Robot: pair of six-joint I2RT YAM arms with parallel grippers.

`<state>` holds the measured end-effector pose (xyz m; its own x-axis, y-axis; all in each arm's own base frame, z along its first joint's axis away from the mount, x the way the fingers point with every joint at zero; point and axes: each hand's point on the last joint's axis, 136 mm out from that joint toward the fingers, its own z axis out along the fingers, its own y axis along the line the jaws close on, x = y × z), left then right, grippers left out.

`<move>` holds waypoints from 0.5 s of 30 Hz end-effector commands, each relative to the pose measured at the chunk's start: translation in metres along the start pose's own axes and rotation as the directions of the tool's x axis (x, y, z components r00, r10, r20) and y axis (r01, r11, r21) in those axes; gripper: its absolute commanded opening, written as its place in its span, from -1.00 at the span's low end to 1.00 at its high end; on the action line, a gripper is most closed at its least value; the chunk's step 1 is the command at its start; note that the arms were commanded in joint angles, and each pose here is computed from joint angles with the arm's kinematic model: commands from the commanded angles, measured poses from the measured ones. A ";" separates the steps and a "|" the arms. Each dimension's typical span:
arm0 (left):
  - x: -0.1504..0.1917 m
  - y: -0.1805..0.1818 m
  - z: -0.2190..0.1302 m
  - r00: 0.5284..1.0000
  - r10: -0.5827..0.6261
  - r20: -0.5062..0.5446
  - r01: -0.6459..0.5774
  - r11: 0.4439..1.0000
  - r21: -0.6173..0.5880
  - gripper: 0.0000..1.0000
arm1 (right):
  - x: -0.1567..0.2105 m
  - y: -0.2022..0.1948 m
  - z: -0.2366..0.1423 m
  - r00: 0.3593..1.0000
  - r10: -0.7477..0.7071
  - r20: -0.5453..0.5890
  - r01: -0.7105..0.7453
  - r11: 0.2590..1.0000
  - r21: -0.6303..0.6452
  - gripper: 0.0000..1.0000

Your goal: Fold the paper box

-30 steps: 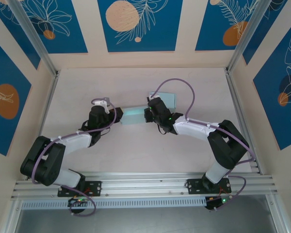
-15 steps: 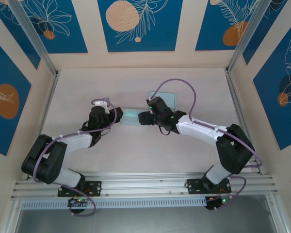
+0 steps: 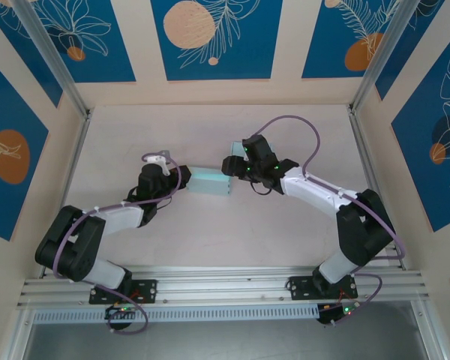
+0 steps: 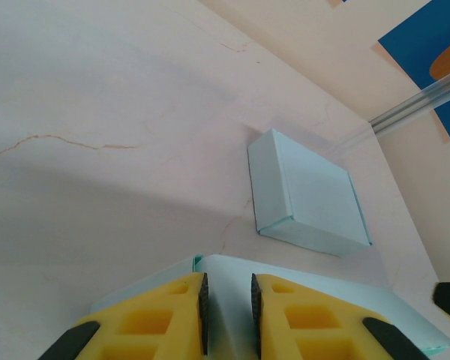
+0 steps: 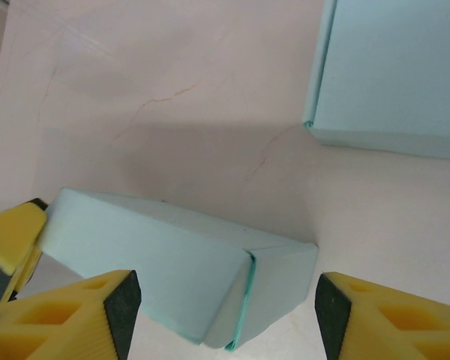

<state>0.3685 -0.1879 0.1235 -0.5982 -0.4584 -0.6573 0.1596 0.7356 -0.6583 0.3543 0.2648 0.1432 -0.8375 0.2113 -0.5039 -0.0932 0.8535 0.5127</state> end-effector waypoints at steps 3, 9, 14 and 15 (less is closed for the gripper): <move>0.083 0.067 -0.014 0.961 -0.065 -0.268 0.000 0.972 -0.234 -0.54 | 0.025 -0.011 0.017 0.990 0.098 -0.100 -0.102 0.994 -0.038 0.15; 0.086 0.069 -0.013 0.959 -0.069 -0.274 0.001 0.970 -0.242 -0.55 | 0.051 -0.026 0.027 0.980 0.143 -0.142 -0.150 0.988 -0.042 0.12; 0.092 0.075 -0.015 0.956 -0.078 -0.284 0.003 0.967 -0.255 -0.55 | 0.069 -0.048 0.037 0.971 0.171 -0.165 -0.173 0.985 0.004 0.08; 0.094 0.075 -0.016 0.954 -0.078 -0.288 0.002 0.967 -0.255 -0.55 | 0.072 -0.052 0.039 0.970 0.177 -0.169 -0.178 0.984 0.010 0.06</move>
<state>0.3682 -0.1880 0.1218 -0.6003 -0.4572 -0.6563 0.1555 0.7382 -0.6565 0.3496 0.2711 0.1105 -0.8598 0.3063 -0.4084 -0.0449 0.7516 0.6581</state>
